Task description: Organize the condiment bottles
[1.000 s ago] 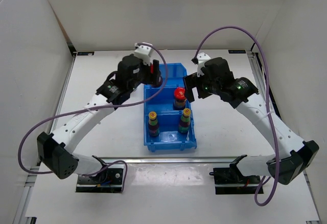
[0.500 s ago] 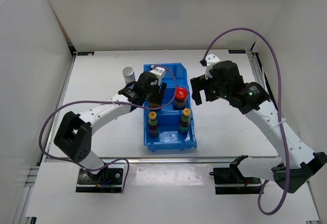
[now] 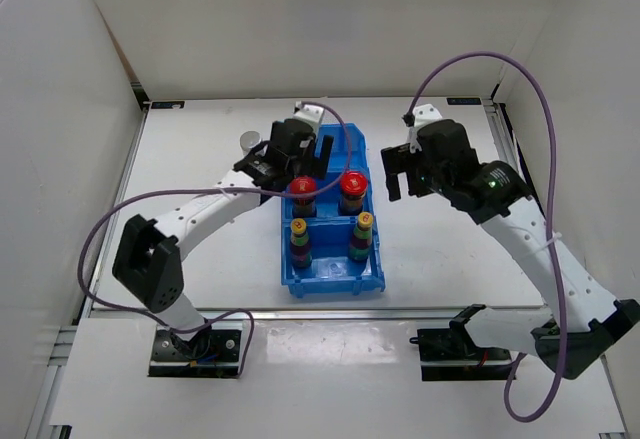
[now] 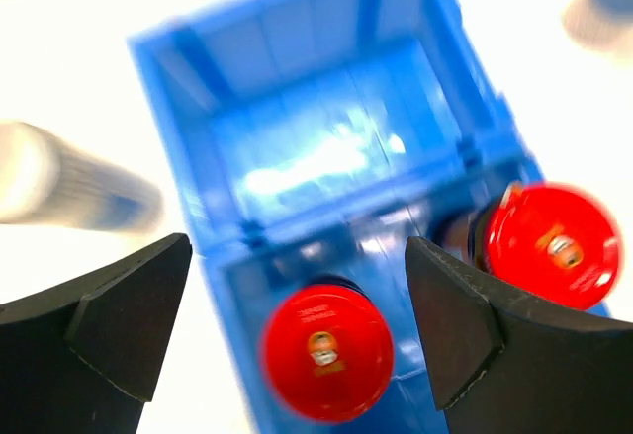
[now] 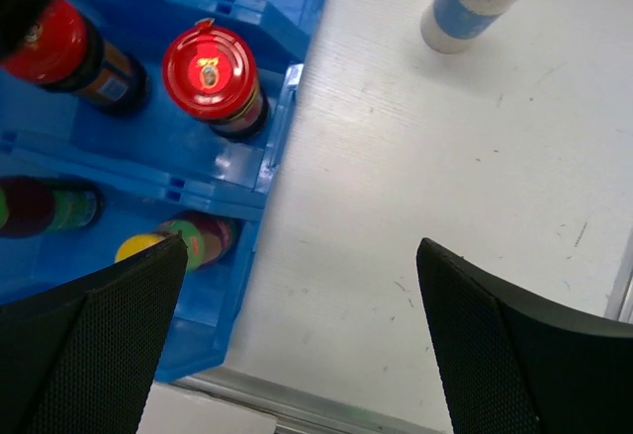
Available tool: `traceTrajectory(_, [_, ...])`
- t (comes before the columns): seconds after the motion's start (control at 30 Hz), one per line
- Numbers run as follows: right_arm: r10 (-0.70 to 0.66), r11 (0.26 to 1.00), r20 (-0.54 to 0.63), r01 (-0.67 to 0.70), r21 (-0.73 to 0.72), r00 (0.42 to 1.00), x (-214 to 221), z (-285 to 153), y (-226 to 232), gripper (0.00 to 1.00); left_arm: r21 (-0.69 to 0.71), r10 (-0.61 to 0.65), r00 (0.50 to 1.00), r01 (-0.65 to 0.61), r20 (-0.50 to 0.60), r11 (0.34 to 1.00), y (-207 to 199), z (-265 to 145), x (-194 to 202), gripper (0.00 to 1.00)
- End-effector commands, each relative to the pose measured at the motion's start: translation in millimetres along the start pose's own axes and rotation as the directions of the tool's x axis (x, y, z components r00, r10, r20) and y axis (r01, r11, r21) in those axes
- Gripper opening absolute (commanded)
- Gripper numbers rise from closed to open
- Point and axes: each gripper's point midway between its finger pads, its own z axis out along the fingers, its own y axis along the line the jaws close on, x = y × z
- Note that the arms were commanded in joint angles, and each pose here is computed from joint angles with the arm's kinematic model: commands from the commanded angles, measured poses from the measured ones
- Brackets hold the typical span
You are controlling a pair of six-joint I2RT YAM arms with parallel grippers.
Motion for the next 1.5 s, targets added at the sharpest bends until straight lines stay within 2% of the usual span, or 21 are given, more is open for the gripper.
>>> traceTrajectory(0.0, [0.046, 0.992, 0.047, -0.052, 0.115, 0.998, -22.8, -0.8, -23.1, 1.0, -0.1, 0.005, 0.975, 0.018, 0.223, 0.995, 35.6, -71.2, -95.0, 1.0])
traceTrajectory(0.07, [0.084, 0.983, 0.046, -0.091, 0.157, 0.995, -35.8, 11.7, -39.3, 1.0, -0.161, 0.011, 0.959, 0.036, 0.283, 0.986, 56.3, -104.9, -113.5, 1.0])
traceTrajectory(0.17, [0.109, 0.977, -0.005, -0.106, 0.185, 0.994, -47.3, 43.5, -57.2, 1.0, -0.232, 0.063, 0.957, 0.004, 0.282, 0.973, 76.6, -125.7, -101.4, 1.0])
traceTrajectory(0.27, [0.135, 0.968, -0.007, -0.131, 0.213, 0.991, -66.9, 60.9, -75.3, 1.0, -0.279, 0.048, 0.968, 0.023, 0.246, 0.96, 113.1, -133.8, -66.3, 1.0])
traceTrajectory(0.3, [0.149, 0.969, -0.007, -0.145, 0.2, 0.989, -71.4, 65.5, -78.1, 1.0, -0.31, 0.031, 0.963, 0.056, 0.267, 0.949, 131.2, -144.9, -62.2, 1.0])
traceTrajectory(0.33, [0.178, 0.964, -0.026, -0.169, 0.206, 0.984, -71.0, 78.3, -90.6, 1.0, -0.324, 0.033, 0.974, 0.042, 0.223, 0.945, 137.6, -136.2, -34.2, 1.0])
traceTrajectory(0.37, [0.191, 0.965, -0.002, -0.187, 0.186, 0.982, -83.2, 78.9, -93.9, 1.0, -0.34, 0.027, 0.975, 0.052, 0.222, 0.939, 145.1, -135.6, -23.5, 1.0])
traceTrajectory(0.47, [0.219, 0.961, -0.028, -0.211, 0.177, 0.975, -87.5, 101.3, -105.2, 1.0, -0.361, 0.02, 0.96, 0.085, 0.278, 0.929, 155.0, -134.8, 12.9, 1.0])
traceTrajectory(0.5, [0.224, 0.961, -0.004, -0.22, 0.171, 0.975, -98.8, 102.0, -108.4, 1.0, -0.36, 0.018, 0.957, 0.092, 0.291, 0.929, 155.5, -135.4, 21.7, 1.0])
traceTrajectory(0.53, [0.237, 0.958, -0.054, -0.224, 0.178, 0.97, -90.2, 118.8, -114.0, 1.0, -0.359, 0.017, 0.956, 0.094, 0.294, 0.929, 156.4, -136.1, 43.5, 1.0])
traceTrajectory(0.57, [0.239, 0.958, -0.072, -0.223, 0.181, 0.968, -89.2, 125.4, -114.5, 1.0, -0.365, 0.008, 0.936, 0.13, 0.352, 0.922, 159.4, -140.2, 38.9, 1.0])
traceTrajectory(0.67, [0.241, 0.956, -0.133, -0.211, 0.202, 0.962, -76.0, 151.3, -126.3, 1.0, -0.414, 0.036, 0.92, 0.141, 0.39, 0.899, 169.1, -155.0, 32.7, 1.0])
traceTrajectory(0.73, [0.232, 0.963, -0.133, -0.208, 0.173, 0.964, -73.0, 173.7, -123.5, 1.0, -0.455, 0.035, 0.907, 0.177, 0.42, 0.873, 177.8, -158.0, 31.9, 1.0])
traceTrajectory(0.93, [0.242, 0.949, -0.183, -0.193, 0.251, 0.953, -51.0, 222.3, -142.9, 1.0, -0.424, 0.023, 0.909, 0.171, 0.415, 0.889, 171.0, -149.5, 27.9, 1.0])
traceTrajectory(1.2, [0.276, 0.94, -0.271, -0.201, 0.274, 0.922, -9.4, 266.9, -158.3, 1.0, -0.434, 0.024, 0.913, 0.17, 0.406, 0.885, 172.3, -148.4, 32.2, 1.0])
traceTrajectory(1.23, [0.284, 0.937, -0.275, -0.206, 0.281, 0.918, -4.1, 268.8, -162.7, 0.97, -0.434, 0.024, 0.913, 0.17, 0.406, 0.885, 172.3, -148.4, 32.2, 1.0])
traceTrajectory(1.27, [0.285, 0.937, -0.28, -0.205, 0.281, 0.917, 3.1, 274.1, -162.4, 0.9, -0.434, 0.024, 0.913, 0.17, 0.406, 0.885, 172.3, -148.4, 32.2, 1.0])
traceTrajectory(1.3, [0.285, 0.937, -0.288, -0.204, 0.282, 0.914, 6.8, 274.7, -162.0, 0.76, -0.436, 0.026, 0.917, 0.164, 0.398, 0.885, 172.0, -146.0, 33.8, 1.0])
traceTrajectory(1.37, [0.282, 0.934, -0.25, -0.206, 0.291, 0.926, -3.9, 266.5, -164.6, 0.64, -0.436, 0.026, 0.917, 0.164, 0.398, 0.885, 172.0, -146.0, 33.8, 1.0])
traceTrajectory(1.4, [0.291, 0.929, -0.255, -0.209, 0.305, 0.922, 0.8, 263.2, -165.2, 0.55, -0.438, 0.027, 0.921, 0.158, 0.388, 0.885, 171.7, -143.3, 35.6, 1.0])
traceTrajectory(1.47, [0.275, 0.927, -0.21, -0.201, 0.318, 0.938, -14.8, 248.0, -163.3, 0.49, -0.446, 0.027, 0.921, 0.162, 0.388, 0.88, 173.3, -144.1, 36.1, 1.0])
